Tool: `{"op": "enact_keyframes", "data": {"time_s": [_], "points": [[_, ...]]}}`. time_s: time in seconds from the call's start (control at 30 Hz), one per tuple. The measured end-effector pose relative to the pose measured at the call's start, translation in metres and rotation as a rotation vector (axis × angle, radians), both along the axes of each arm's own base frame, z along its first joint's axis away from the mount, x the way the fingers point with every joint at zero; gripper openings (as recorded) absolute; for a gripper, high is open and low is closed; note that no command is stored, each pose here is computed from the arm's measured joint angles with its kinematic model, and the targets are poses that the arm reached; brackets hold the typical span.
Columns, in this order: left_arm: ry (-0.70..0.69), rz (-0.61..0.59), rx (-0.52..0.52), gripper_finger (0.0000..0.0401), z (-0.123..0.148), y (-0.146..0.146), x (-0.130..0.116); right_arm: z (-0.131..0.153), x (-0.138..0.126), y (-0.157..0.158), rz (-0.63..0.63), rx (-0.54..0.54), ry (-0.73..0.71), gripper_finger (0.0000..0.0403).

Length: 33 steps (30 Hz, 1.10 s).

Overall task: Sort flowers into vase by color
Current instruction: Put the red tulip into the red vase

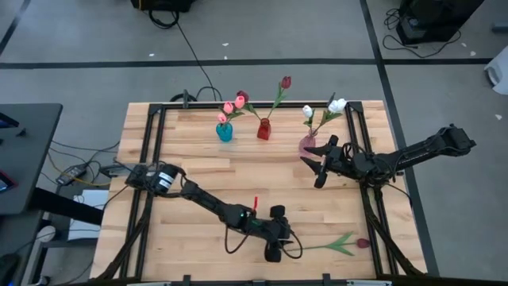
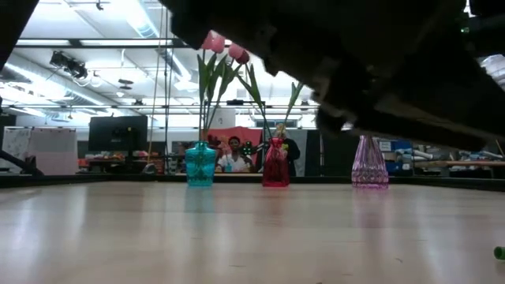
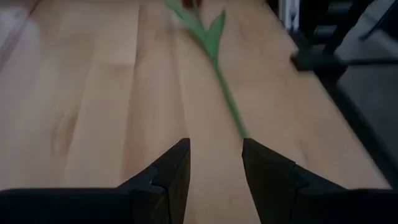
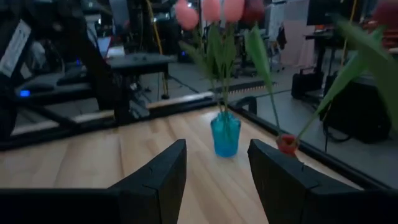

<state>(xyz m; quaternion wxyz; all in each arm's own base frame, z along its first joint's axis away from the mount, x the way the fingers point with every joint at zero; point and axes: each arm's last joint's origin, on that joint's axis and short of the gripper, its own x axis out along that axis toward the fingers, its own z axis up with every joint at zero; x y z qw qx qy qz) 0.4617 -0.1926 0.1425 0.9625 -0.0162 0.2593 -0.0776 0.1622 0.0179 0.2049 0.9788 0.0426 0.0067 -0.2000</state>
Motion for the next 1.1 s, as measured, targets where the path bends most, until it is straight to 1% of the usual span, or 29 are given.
{"op": "enact_keyframes", "data": {"time_s": [0.07, 0.1, 0.23, 0.37, 0.57, 0.63, 0.8, 0.93, 1.1], "points": [[-0.015, 0.006, -0.031, 0.0151, -0.003, -0.002, 0.004, 0.001, -0.004, 0.003, 0.025, 0.002, -0.004, 0.0185], [0.008, 0.005, -0.023, 0.0151, -0.007, -0.001, 0.003, 0.005, -0.006, 0.006, 0.043, 0.010, -0.028, 0.0185], [0.015, -0.009, -0.027, 0.0151, -0.013, -0.004, 0.003, 0.015, -0.018, 0.014, 0.111, 0.009, -0.087, 0.0185], [0.020, -0.045, -0.057, 0.0151, -0.019, -0.010, 0.003, 0.017, -0.025, 0.016, 0.076, -0.010, -0.084, 0.0185], [0.050, -0.074, -0.073, 0.0151, -0.027, -0.011, 0.002, 0.014, -0.025, 0.016, 0.001, -0.038, -0.046, 0.0185], [0.048, -0.084, -0.084, 0.0151, -0.026, -0.013, 0.001, 0.012, -0.024, 0.016, -0.005, -0.024, -0.040, 0.0185], [0.068, -0.118, -0.073, 0.0151, -0.028, -0.024, -0.005, 0.007, -0.020, 0.018, -0.005, 0.016, -0.027, 0.0185], [0.121, -0.101, -0.031, 0.0151, -0.033, -0.029, -0.011, 0.003, -0.016, 0.020, 0.004, 0.076, -0.023, 0.0185], [0.119, -0.049, 0.087, 0.0151, -0.036, -0.033, -0.017, -0.004, -0.013, 0.029, 0.039, 0.133, -0.003, 0.0185]]}}
